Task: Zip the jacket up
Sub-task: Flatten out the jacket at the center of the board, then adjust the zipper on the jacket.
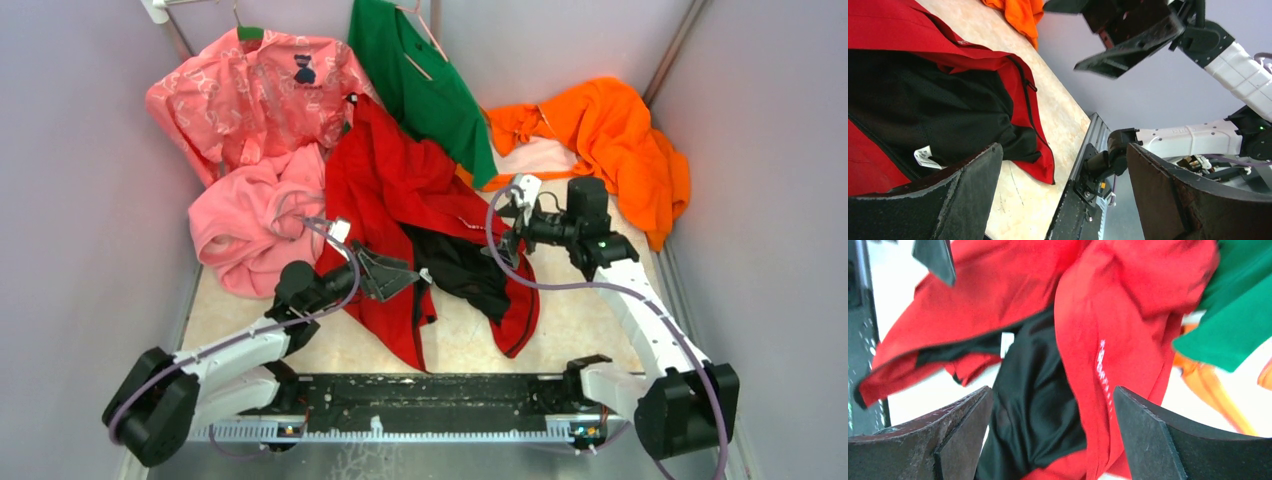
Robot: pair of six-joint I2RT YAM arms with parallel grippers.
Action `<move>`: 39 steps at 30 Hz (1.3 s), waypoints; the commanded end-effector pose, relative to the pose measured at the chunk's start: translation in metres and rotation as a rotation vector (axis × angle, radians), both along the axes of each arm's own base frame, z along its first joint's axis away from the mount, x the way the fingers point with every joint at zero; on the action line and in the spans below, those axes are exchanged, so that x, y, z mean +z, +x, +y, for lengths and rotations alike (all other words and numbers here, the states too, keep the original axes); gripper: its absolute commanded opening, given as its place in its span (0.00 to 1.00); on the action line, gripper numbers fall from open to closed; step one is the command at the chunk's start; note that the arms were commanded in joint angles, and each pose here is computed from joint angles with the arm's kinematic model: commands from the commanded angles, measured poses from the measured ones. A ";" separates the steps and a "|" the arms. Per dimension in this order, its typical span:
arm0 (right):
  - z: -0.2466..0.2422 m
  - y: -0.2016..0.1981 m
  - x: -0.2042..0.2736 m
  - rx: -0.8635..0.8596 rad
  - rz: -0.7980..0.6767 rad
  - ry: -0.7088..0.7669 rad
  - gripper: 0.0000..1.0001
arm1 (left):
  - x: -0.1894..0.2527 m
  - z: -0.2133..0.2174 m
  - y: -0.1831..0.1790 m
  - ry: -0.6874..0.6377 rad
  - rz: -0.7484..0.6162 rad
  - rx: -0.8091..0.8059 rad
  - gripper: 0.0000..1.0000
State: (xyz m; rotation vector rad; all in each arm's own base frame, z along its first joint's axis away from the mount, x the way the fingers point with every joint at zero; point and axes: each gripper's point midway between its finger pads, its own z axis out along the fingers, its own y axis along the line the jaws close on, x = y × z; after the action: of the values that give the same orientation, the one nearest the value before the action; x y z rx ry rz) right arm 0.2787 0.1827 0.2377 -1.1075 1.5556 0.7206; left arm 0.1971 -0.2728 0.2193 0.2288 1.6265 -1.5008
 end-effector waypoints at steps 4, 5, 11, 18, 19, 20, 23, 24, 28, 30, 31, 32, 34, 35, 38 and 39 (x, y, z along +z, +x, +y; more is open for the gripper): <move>-0.035 0.001 -0.067 -0.098 -0.028 -0.224 0.90 | 0.002 -0.018 -0.003 -0.043 -0.007 -0.020 0.98; -0.039 0.005 -0.072 -0.127 -0.026 -0.239 0.90 | 0.000 -0.022 -0.002 -0.031 0.000 -0.023 0.97; -0.048 0.023 -0.090 -0.209 0.057 -0.276 0.78 | -0.014 -0.037 0.003 0.009 0.061 -0.040 0.83; -0.042 0.024 -0.096 -0.209 0.141 -0.244 0.50 | -0.027 -0.053 0.004 0.031 0.136 -0.079 0.69; -0.041 0.024 -0.096 -0.208 0.147 -0.238 0.44 | -0.029 -0.055 0.005 0.037 0.147 -0.083 0.67; -0.040 0.024 -0.096 -0.207 0.153 -0.232 0.35 | -0.031 -0.057 0.006 0.044 0.159 -0.086 0.65; -0.038 0.022 -0.096 -0.205 0.174 -0.219 0.13 | -0.037 -0.062 0.008 0.064 0.180 -0.090 0.63; -0.037 0.022 -0.096 -0.201 0.182 -0.214 0.10 | -0.038 -0.063 0.009 0.067 0.180 -0.087 0.63; -0.027 0.016 -0.091 -0.169 0.238 -0.166 0.01 | -0.045 -0.070 0.011 0.093 0.189 -0.090 0.62; -0.019 0.012 -0.086 -0.140 0.276 -0.118 0.00 | -0.048 -0.073 0.010 0.101 0.194 -0.098 0.62; -0.014 0.008 -0.083 -0.118 0.297 -0.089 0.00 | -0.050 -0.075 0.010 0.106 0.199 -0.104 0.61; -0.009 0.005 -0.079 -0.096 0.317 -0.058 0.00 | -0.052 -0.078 0.009 0.112 0.202 -0.110 0.61; 0.000 -0.003 -0.074 -0.052 0.361 0.003 0.00 | -0.055 -0.083 0.006 0.117 0.205 -0.125 0.61; 0.004 -0.006 -0.072 -0.031 0.383 0.030 0.00 | -0.056 -0.085 0.005 0.118 0.206 -0.135 0.61; 0.013 -0.012 -0.068 0.014 0.435 0.086 0.00 | -0.058 -0.095 -0.001 0.120 0.192 -0.169 0.63; 0.014 -0.013 -0.069 0.019 0.447 0.095 0.00 | -0.058 -0.098 -0.002 0.123 0.186 -0.178 0.64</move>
State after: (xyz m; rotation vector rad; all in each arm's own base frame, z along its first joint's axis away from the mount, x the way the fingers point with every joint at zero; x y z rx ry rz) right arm 0.2675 0.1755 0.1363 -0.9464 1.9754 0.9053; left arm 0.1990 -0.3554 0.1494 0.2387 1.9510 -1.5601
